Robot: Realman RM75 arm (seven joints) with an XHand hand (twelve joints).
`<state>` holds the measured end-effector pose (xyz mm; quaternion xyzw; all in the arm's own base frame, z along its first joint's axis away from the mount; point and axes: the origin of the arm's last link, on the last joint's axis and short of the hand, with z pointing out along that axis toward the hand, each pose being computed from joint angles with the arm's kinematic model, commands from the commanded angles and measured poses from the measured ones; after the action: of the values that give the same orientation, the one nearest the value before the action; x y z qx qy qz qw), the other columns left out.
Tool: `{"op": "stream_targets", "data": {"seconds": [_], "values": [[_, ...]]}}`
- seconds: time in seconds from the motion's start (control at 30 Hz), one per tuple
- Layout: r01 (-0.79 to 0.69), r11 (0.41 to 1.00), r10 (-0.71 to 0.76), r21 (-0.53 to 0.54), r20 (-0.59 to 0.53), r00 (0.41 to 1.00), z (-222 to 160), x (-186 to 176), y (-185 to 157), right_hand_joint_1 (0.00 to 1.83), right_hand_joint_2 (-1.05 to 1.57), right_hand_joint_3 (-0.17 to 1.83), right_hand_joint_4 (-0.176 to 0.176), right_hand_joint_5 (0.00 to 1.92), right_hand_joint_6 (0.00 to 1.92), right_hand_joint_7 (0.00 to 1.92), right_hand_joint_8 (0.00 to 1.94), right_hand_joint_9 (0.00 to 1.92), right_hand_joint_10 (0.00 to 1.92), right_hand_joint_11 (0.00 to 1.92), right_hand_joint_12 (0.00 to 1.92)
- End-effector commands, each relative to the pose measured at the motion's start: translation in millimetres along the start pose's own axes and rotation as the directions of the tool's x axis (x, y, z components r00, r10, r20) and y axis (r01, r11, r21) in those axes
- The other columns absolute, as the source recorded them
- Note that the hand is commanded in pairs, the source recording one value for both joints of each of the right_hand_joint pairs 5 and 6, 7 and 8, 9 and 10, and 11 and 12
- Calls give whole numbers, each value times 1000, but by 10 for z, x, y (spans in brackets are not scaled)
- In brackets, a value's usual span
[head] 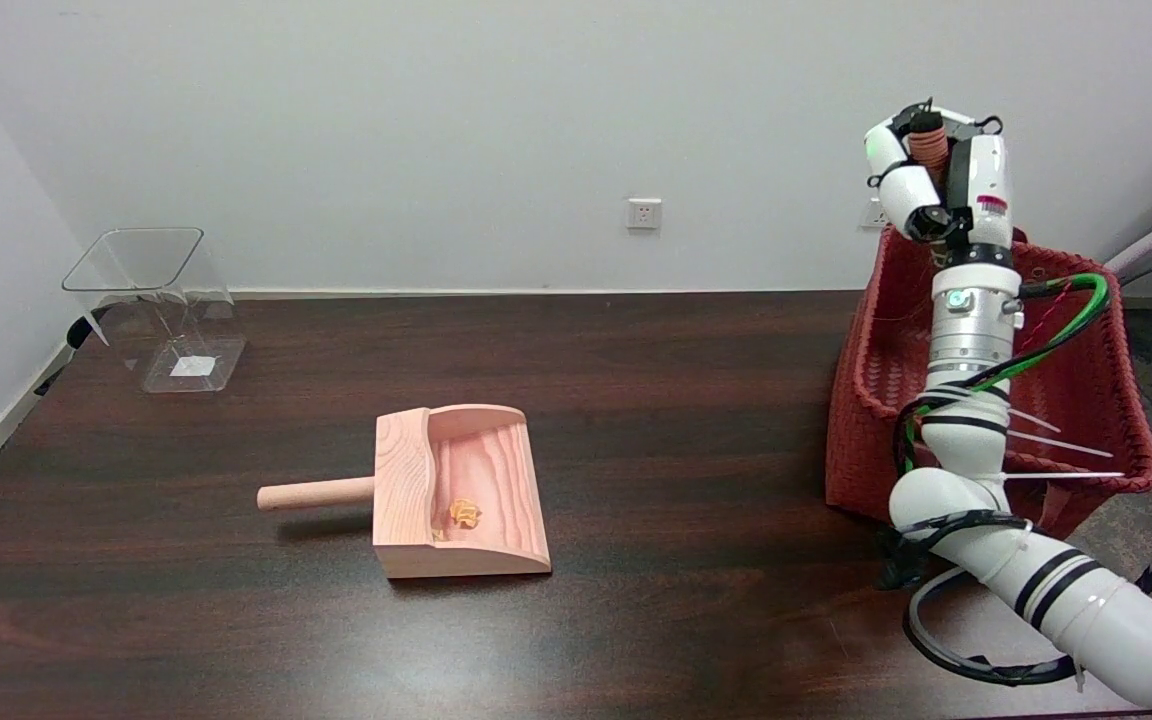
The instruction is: Place the broom into the brown storage basket.
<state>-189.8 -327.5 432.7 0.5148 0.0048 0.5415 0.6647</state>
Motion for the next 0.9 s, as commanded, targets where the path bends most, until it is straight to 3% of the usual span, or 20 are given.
{"op": "stream_targets", "data": {"seconds": [0.03,0.3,0.67,0.9], "values": [[-13,998,14,-54,23,1000,-225,-159,310,820,1571,811,0,1920,1920,1920,1920,1920,1920,1920,1920],[-38,993,43,-108,45,998,-385,-400,391,811,1571,865,0,1920,1920,1920,1920,1920,1920,1920,1920],[-100,992,104,-83,46,993,-340,-612,260,796,1571,836,0,1920,1920,1920,1920,1920,1920,1920,1920],[-104,992,107,-77,48,993,-329,-621,225,752,1571,652,0,1920,1920,1920,1920,1920,1920,1920,1920]]}}
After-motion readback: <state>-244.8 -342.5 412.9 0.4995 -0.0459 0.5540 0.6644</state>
